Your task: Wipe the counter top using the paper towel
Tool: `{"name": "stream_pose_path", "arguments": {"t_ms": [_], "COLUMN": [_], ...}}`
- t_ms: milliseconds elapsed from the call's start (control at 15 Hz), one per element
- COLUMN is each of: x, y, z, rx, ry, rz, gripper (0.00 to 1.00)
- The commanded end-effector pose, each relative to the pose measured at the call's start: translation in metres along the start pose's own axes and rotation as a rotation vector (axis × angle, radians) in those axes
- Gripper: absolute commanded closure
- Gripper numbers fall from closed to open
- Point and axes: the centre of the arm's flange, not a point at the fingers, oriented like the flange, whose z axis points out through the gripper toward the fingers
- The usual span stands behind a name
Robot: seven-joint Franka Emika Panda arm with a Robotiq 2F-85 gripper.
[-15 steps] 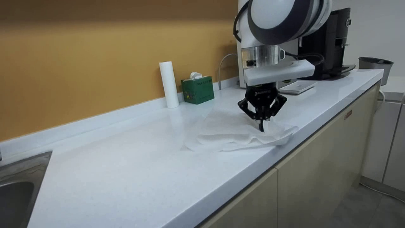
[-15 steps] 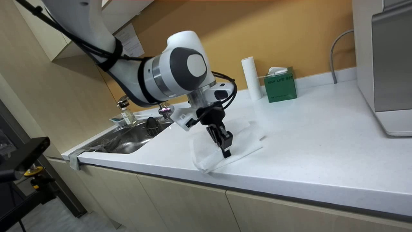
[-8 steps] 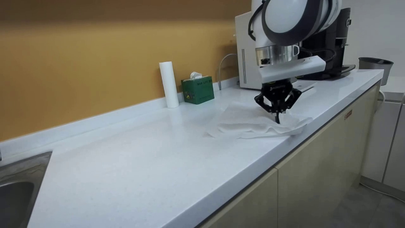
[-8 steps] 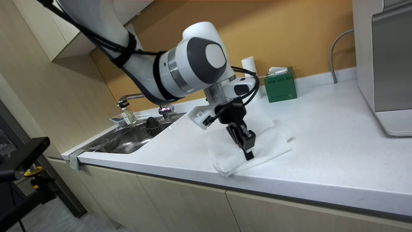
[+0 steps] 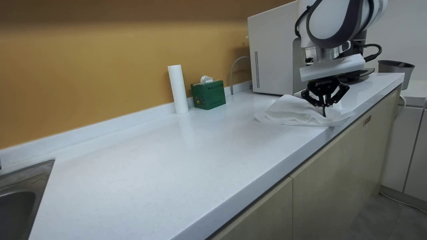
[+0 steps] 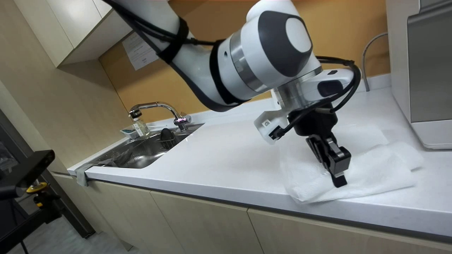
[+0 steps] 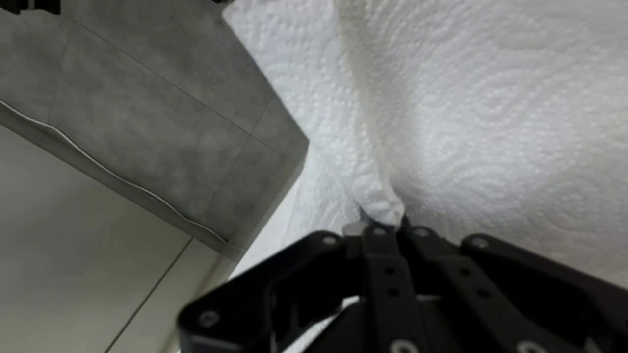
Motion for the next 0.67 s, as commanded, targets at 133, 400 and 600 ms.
{"name": "stream_pose_path", "arguments": {"t_ms": [133,400,600], "x": [-0.001,-0.023,-0.042], "y": [-0.028,-0.091,-0.149], "z": [0.009,0.001,-0.005], "rx": [-0.018,0.013,0.049], "ry": [-0.005,0.007,0.022], "rz": [0.032,-0.065,-0.149], "gripper": [1.0,1.0,1.0]}}
